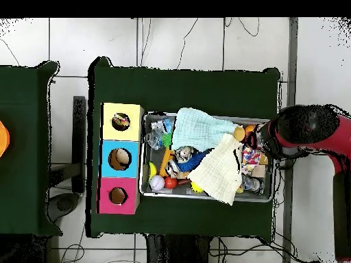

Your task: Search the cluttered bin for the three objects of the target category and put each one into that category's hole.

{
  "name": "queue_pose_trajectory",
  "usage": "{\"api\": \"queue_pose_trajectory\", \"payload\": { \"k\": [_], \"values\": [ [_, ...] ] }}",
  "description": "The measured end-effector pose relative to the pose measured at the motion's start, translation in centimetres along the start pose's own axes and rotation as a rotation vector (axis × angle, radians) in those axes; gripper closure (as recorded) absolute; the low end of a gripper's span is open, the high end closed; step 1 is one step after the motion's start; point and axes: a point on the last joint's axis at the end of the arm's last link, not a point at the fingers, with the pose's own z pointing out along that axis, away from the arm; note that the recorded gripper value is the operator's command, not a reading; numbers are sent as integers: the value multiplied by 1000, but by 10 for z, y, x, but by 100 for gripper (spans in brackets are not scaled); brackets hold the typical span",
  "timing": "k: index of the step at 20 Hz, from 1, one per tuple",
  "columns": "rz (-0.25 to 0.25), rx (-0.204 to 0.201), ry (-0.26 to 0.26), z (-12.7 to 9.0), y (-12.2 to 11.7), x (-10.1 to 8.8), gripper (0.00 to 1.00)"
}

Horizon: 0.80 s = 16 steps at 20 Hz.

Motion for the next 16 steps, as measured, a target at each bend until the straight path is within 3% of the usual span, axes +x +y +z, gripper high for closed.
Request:
{"api": "queue_pose_trajectory", "payload": {
  "k": [4, 5, 7, 11, 12, 16],
  "values": [
    [-29, -22, -16, -29, 46, -4, 100],
    [-48, -38, -23, -38, 76, -8, 100],
    [-58, -45, -28, -40, 94, -10, 100],
    [-81, -52, -58, -35, 143, -21, 100],
    [-86, -53, -85, -27, 174, -29, 100],
    [-78, -58, -135, -8, 234, -42, 100]
  ]
}}
